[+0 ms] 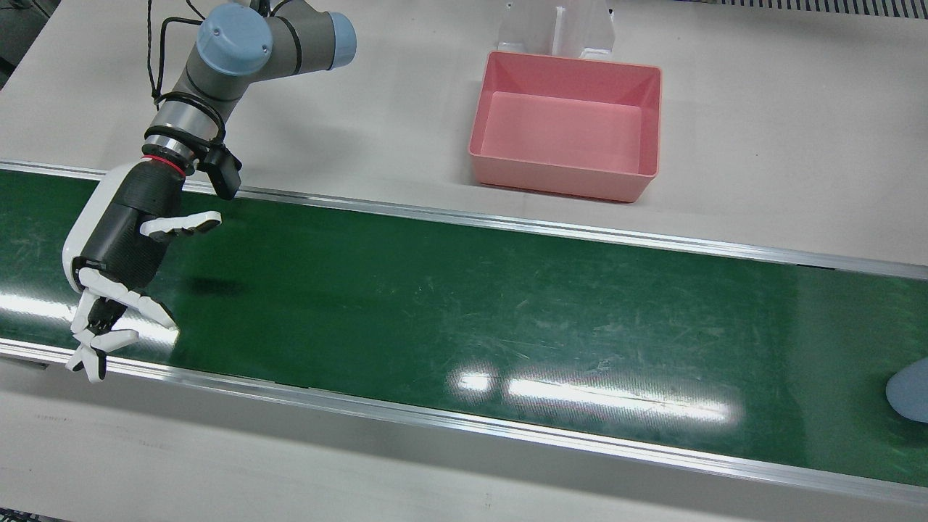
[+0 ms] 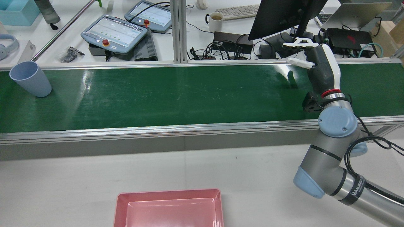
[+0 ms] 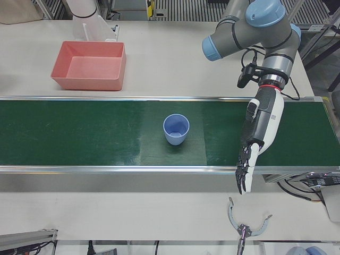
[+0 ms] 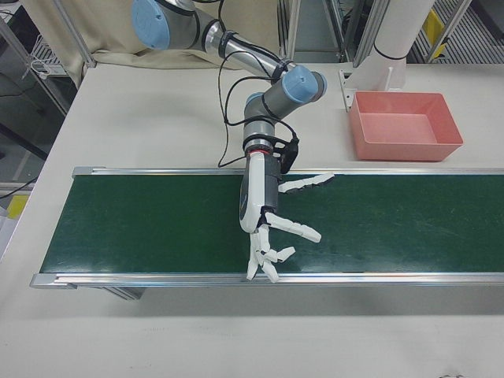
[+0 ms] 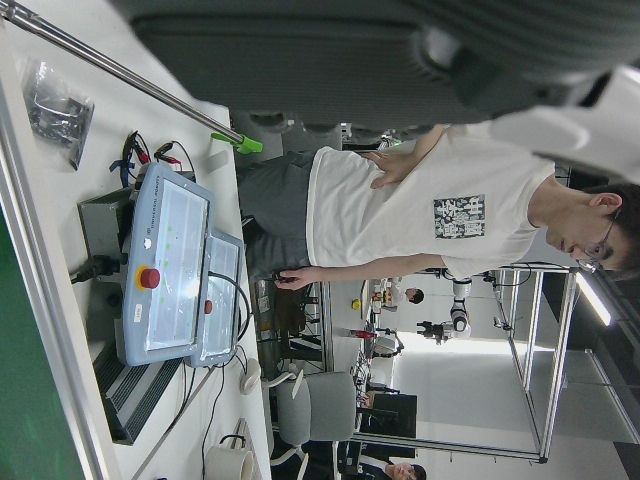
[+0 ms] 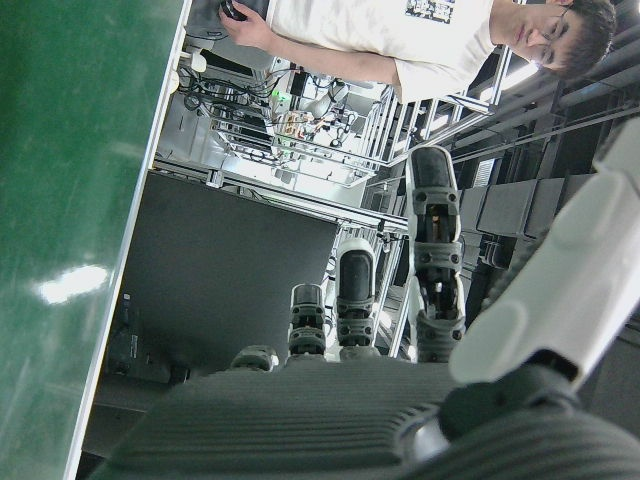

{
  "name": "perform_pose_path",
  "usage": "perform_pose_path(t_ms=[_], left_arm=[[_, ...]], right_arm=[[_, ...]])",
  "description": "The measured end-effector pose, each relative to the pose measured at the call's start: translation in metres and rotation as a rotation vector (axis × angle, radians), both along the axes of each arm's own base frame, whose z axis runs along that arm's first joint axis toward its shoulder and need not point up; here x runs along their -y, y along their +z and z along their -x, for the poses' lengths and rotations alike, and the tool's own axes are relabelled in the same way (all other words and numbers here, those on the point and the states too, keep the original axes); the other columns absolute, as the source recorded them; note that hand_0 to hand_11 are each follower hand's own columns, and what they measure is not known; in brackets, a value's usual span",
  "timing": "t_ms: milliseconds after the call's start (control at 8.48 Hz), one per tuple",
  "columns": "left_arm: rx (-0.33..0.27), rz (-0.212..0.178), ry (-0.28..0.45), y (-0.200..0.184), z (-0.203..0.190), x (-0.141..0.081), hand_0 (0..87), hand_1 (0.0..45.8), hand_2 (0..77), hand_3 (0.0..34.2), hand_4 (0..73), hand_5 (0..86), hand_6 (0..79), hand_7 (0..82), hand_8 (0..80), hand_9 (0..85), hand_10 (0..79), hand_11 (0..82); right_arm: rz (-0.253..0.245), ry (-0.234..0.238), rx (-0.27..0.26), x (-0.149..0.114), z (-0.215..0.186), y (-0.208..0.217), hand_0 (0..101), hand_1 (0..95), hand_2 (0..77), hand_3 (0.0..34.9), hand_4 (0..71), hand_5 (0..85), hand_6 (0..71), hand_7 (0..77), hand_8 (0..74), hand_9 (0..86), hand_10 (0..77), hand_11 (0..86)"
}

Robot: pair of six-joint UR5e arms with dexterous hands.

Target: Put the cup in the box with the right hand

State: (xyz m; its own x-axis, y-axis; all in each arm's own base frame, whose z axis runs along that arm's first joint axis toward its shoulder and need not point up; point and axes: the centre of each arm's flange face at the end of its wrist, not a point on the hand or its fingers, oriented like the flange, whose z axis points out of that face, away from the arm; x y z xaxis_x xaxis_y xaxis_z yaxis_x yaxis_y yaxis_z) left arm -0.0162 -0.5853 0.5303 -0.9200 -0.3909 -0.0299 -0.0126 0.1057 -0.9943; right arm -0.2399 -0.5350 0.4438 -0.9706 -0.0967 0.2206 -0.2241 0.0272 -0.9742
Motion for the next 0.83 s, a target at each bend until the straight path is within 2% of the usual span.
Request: perform_pose_path(t_ms=[236,354,472,590,708,826], left_arm=[[0.0,0.0,0.0,0.0,0.0,0.0,0.0,0.5,0.5,0.0,0.0,0.0,0.0,0.0,0.0,0.0,0.0,0.0],[0.0,0.0,0.0,0.0,0.0,0.0,0.0,0.5,0.5,0.0,0.0,0.0,0.0,0.0,0.0,0.0,0.0,0.0],[0.0,0.0,0.0,0.0,0.0,0.0,0.0,0.5,0.5,0.0,0.0,0.0,0.0,0.0,0.0,0.0,0.0,0.0],[0.0,0.0,0.0,0.0,0.0,0.0,0.0,0.5,0.5,0.0,0.0,0.0,0.0,0.0,0.0,0.0,0.0,0.0],[0.0,-0.001,0.0,0.0,0.0,0.0,0.0,0.5,0.5,0.0,0.0,0.0,0.0,0.0,0.0,0.0,0.0,0.0],[0.0,0.0,0.0,0.0,0.0,0.0,0.0,0.5,0.5,0.0,0.0,0.0,0.0,0.0,0.0,0.0,0.0,0.0]], right_arm=[[0.001,-0.004,-0.002,0.0,0.0,0.001,42,0.5,2.2,9.7,51.8,1.1,9.8,64.9,6.5,21.3,0.5,1.1],[0.001,-0.011,-0.002,0.0,0.0,0.001,42,0.5,2.2,9.7,51.8,1.1,9.8,64.9,6.5,21.3,0.5,1.1],[0.002,-0.017,-0.003,0.0,-0.002,0.001,41,0.5,2.2,14.3,51.8,1.1,8.7,61.1,6.5,21.3,0.5,1.1],[0.001,-0.023,-0.001,0.002,-0.005,0.0,43,0.5,2.2,20.9,44.2,1.1,8.7,61.1,6.5,21.3,0.5,0.5],[-0.003,-0.025,0.002,0.004,-0.009,-0.003,43,0.5,2.2,20.9,44.2,1.1,8.7,61.1,6.5,21.3,0.5,0.5],[-0.006,-0.026,0.004,0.005,-0.012,-0.005,53,0.5,2.2,18.5,34.9,1.1,8.7,60.0,7.6,22.4,0.5,1.1]])
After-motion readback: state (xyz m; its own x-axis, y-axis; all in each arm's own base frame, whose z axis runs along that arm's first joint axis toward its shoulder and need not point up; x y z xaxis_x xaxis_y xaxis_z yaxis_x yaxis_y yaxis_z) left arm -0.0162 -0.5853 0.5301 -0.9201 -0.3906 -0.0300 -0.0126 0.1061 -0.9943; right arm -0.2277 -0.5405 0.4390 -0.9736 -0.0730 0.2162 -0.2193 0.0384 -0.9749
